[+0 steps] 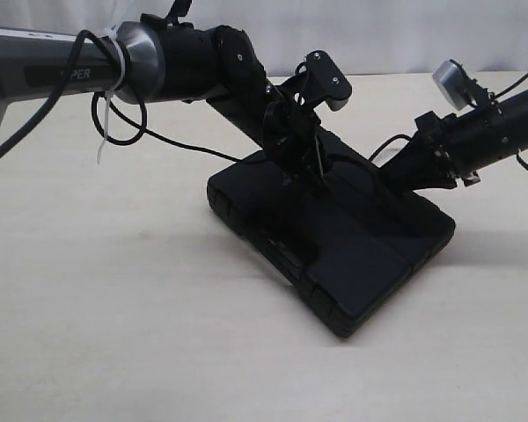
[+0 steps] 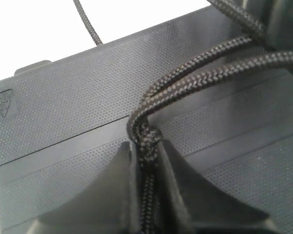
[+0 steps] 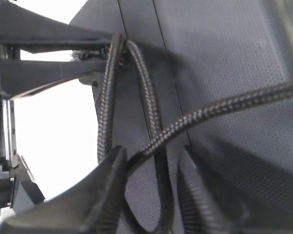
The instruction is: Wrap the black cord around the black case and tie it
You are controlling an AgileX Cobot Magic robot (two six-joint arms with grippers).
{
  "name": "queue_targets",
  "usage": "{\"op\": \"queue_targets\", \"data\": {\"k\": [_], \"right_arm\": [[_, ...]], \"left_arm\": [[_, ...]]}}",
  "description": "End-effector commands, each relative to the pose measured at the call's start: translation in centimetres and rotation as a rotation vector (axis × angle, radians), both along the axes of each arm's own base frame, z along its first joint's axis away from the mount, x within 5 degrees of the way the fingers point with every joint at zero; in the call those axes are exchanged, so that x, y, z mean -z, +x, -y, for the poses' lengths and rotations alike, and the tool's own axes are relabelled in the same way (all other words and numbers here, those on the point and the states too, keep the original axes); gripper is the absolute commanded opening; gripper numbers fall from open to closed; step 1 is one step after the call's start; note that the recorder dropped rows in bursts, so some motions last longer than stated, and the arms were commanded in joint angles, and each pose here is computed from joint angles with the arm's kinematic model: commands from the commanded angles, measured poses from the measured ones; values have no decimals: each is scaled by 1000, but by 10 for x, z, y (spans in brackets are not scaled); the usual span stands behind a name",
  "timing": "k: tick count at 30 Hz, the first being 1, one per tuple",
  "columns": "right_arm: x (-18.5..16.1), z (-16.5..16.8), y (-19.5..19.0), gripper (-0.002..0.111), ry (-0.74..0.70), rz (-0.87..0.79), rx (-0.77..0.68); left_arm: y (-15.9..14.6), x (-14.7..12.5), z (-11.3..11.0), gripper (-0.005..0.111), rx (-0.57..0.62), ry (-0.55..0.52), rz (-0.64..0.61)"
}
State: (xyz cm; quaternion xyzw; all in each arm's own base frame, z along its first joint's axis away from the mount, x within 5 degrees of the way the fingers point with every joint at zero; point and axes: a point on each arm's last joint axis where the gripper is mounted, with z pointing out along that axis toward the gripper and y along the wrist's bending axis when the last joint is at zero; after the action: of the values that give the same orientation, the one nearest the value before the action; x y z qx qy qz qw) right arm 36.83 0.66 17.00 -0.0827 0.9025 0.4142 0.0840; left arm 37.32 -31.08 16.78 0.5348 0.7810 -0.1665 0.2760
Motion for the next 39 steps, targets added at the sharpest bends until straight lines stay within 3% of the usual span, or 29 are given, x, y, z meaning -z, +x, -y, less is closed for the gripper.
{"op": "queue_targets", "data": {"k": [1, 4, 10, 17, 25, 34, 39], "right_arm": [[0, -1, -3, 47, 13, -12, -1], [0, -1, -3, 56, 14, -19, 6], [7, 6, 2, 56, -62, -117, 172], [-2, 6, 4, 56, -61, -121, 126], [-6, 12, 16, 56, -121, -70, 211], [-24, 18, 27, 56, -232, 266, -89], [-24, 39, 23, 56, -552, 370, -277]], "left_arm": [[0, 6, 1, 0, -8, 5, -15], [0, 7, 1, 0, -4, 9, -17], [0, 7, 1, 0, -5, 9, -15], [1, 6, 1, 0, -8, 6, -8], [1, 6, 1, 0, -9, 5, -7], [1, 6, 1, 0, -11, 4, -5], [1, 6, 1, 0, -11, 4, -5]]}}
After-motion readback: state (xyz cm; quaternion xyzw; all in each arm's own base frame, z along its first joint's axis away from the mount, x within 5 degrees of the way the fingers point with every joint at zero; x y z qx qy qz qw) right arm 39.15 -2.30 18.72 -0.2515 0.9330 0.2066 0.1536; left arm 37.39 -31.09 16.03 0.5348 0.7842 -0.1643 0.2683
